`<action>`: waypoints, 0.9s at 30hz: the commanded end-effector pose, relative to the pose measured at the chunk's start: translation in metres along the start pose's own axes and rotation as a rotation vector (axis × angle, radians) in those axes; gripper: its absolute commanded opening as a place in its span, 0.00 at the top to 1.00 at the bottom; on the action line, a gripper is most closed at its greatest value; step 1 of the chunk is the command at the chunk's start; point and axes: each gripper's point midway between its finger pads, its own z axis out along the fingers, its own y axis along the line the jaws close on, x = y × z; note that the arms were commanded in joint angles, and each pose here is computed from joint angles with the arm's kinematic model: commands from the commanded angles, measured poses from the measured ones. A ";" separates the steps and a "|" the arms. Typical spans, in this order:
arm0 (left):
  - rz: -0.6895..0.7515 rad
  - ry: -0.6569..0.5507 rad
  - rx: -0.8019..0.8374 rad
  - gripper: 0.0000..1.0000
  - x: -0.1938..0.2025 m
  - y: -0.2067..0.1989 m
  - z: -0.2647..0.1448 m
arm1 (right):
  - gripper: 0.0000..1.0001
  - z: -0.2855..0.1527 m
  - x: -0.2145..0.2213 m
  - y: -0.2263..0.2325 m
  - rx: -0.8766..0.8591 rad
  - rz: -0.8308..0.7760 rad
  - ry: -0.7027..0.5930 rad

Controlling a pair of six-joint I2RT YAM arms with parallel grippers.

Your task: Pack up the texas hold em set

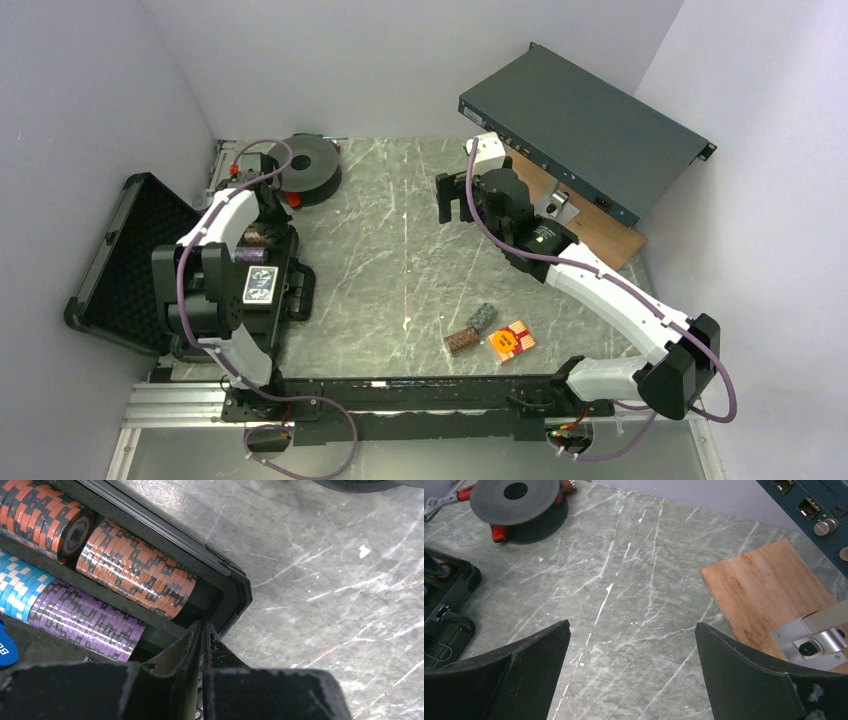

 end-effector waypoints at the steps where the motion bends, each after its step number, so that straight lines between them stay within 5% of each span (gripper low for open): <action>1: -0.030 -0.043 -0.044 0.89 -0.017 0.005 0.000 | 0.00 0.000 -0.013 -0.003 0.016 0.016 -0.045; 27: -0.058 -0.036 -0.136 0.91 -0.018 0.031 0.019 | 0.00 0.006 -0.007 -0.003 0.023 0.010 -0.031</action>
